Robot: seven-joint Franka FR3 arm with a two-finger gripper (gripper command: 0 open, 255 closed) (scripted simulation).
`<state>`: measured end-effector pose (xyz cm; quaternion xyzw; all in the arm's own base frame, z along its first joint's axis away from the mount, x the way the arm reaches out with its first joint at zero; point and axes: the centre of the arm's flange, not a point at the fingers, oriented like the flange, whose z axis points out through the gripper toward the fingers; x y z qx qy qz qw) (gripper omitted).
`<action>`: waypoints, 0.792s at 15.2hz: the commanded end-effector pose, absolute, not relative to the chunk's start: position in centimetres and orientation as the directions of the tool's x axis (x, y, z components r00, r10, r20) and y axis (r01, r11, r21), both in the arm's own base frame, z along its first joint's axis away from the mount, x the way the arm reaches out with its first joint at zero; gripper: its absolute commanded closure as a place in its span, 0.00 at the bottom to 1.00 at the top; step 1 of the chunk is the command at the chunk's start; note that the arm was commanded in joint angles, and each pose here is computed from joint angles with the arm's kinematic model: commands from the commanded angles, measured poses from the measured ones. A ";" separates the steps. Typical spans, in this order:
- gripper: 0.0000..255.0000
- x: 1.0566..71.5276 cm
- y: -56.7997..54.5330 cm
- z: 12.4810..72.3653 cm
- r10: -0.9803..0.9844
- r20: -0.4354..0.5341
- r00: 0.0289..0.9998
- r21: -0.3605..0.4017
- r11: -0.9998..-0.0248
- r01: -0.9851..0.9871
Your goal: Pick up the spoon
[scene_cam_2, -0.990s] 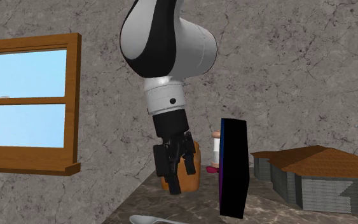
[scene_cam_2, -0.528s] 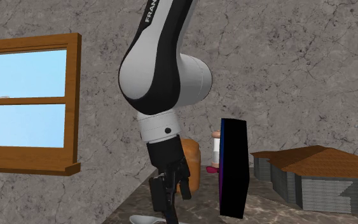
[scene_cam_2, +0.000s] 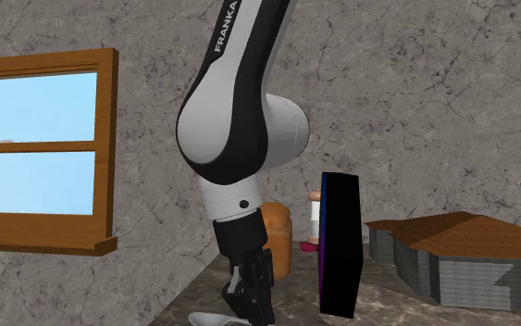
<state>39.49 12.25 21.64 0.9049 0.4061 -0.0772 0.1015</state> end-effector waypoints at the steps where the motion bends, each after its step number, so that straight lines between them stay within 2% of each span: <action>1: 1.00 39.5 12.3 21.6 0.719 -0.222 0.658 0.121 -0.650 0.751; 6: 1.00 39.6 12.3 21.7 0.719 -0.222 0.658 0.121 -0.650 0.751; 12: 1.00 39.6 12.3 24.9 0.719 -0.222 0.658 0.121 -0.650 0.751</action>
